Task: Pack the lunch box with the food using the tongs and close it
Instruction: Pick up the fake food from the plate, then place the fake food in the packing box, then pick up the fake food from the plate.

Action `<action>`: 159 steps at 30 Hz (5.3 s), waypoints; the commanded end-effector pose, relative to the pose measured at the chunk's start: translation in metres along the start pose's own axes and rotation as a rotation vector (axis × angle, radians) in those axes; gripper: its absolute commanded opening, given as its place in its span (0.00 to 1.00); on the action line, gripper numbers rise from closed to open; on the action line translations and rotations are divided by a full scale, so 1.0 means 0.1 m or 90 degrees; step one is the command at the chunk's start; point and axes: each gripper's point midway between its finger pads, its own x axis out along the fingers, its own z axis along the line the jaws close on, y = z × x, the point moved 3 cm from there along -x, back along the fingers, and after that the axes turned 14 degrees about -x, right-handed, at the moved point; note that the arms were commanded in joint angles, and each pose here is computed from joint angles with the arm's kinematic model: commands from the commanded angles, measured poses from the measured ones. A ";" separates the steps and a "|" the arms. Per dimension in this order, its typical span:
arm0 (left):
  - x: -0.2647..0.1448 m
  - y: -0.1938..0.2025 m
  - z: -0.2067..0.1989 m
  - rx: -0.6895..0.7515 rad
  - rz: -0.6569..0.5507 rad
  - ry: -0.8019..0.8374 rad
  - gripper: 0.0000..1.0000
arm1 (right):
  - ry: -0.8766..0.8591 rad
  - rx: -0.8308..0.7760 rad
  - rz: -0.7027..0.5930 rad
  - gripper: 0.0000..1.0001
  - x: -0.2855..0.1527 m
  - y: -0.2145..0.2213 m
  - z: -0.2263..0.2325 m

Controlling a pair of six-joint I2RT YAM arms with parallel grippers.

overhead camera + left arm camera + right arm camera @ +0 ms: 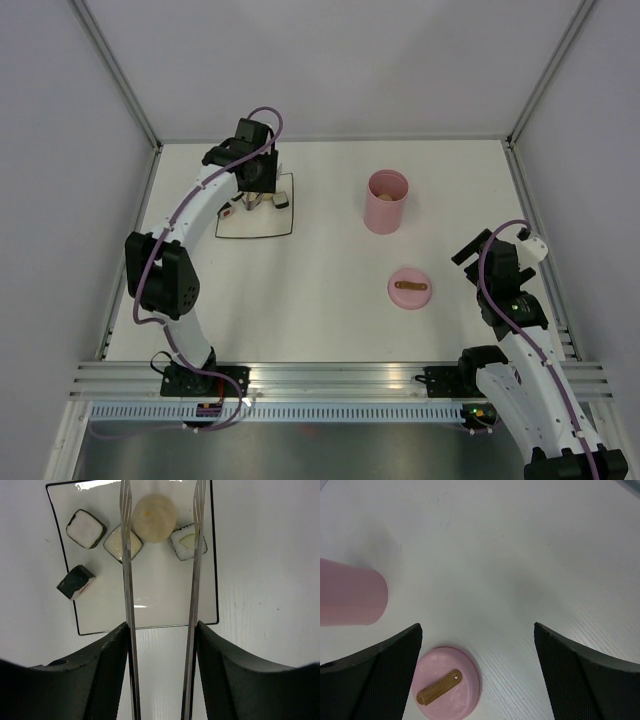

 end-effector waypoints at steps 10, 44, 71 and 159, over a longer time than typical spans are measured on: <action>0.24 0.07 0.10 -0.033 -0.002 -0.025 0.60 | 0.011 0.006 -0.003 0.98 0.01 -0.02 -0.02; 0.45 0.11 0.09 -0.032 0.017 0.004 0.33 | 0.009 0.024 -0.007 0.98 -0.01 -0.07 0.01; -1.78 -0.37 -1.49 0.122 -0.213 0.311 0.27 | 0.016 0.065 0.037 0.98 -0.09 -0.03 0.00; -0.93 0.32 -0.07 -0.108 -0.089 0.082 0.57 | -0.085 0.007 0.072 0.98 0.09 0.35 0.15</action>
